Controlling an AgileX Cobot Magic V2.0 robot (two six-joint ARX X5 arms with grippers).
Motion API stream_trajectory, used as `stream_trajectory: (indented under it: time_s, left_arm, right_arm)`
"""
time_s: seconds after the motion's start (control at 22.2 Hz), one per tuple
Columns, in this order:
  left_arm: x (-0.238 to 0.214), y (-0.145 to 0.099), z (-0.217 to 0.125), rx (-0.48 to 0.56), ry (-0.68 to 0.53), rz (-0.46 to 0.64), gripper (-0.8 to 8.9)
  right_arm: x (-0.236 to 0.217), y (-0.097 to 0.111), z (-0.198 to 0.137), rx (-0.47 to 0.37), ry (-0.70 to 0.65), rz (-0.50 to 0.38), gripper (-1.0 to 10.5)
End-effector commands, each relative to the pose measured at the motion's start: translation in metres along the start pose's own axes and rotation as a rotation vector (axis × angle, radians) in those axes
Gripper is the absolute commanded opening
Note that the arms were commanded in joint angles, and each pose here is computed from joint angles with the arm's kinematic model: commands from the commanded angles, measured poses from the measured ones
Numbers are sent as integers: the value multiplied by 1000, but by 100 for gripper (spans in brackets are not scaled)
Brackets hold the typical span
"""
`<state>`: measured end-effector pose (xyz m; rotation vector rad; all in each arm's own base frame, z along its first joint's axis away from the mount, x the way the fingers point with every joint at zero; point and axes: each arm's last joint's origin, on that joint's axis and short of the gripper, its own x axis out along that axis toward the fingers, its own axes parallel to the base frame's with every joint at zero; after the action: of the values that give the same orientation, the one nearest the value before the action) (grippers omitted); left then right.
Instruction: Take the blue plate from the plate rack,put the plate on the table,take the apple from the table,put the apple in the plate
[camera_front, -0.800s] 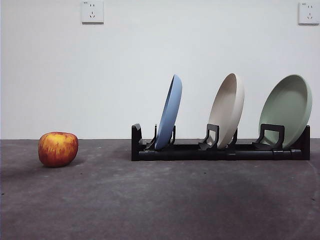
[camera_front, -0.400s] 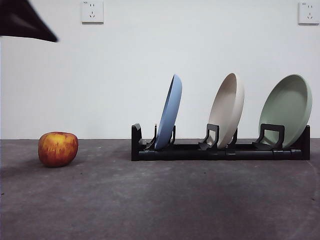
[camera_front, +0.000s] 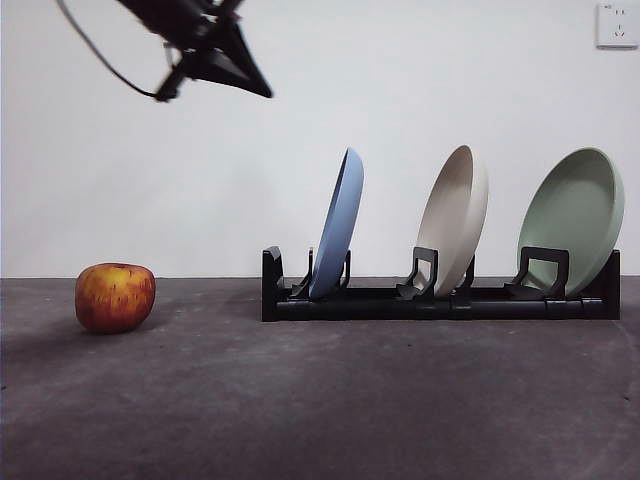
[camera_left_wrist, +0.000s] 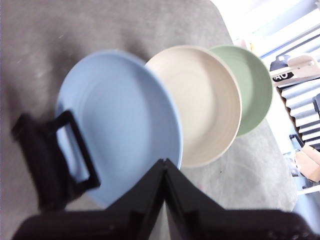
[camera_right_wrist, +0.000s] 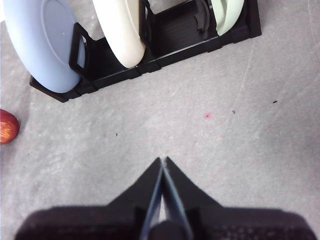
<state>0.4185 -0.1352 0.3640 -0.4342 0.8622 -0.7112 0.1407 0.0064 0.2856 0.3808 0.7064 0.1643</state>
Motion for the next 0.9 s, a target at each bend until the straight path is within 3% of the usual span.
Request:
stream_trajectory:
  time_s: [0.05,0.14,0.23,0.32,0.68,0.9]
  left_arm:
    - [25,-2,12,6,13,-20,-3]
    - [42,-3,17,-2,14,-33,34]
    - [57,-4,15,-1,23,-37,210]
    - [72,-3,10,-2,41,-14,262]
    - [111,-18,-12,55,89,72,295]
    - [131,-13,-24,40,143,86,291]
  right_arm:
    - [-1,1,3,-18,-23,9,-2]
    - [-1,1,4,-19,-23,9,-2]
    - [-1,1,4,-18,-23,8,-2]
    - [0,1,4,-18,-22,8,-2]
    - [5,0,4,-14,2,1,-1]
    - [5,0,4,-14,6,-1,-1]
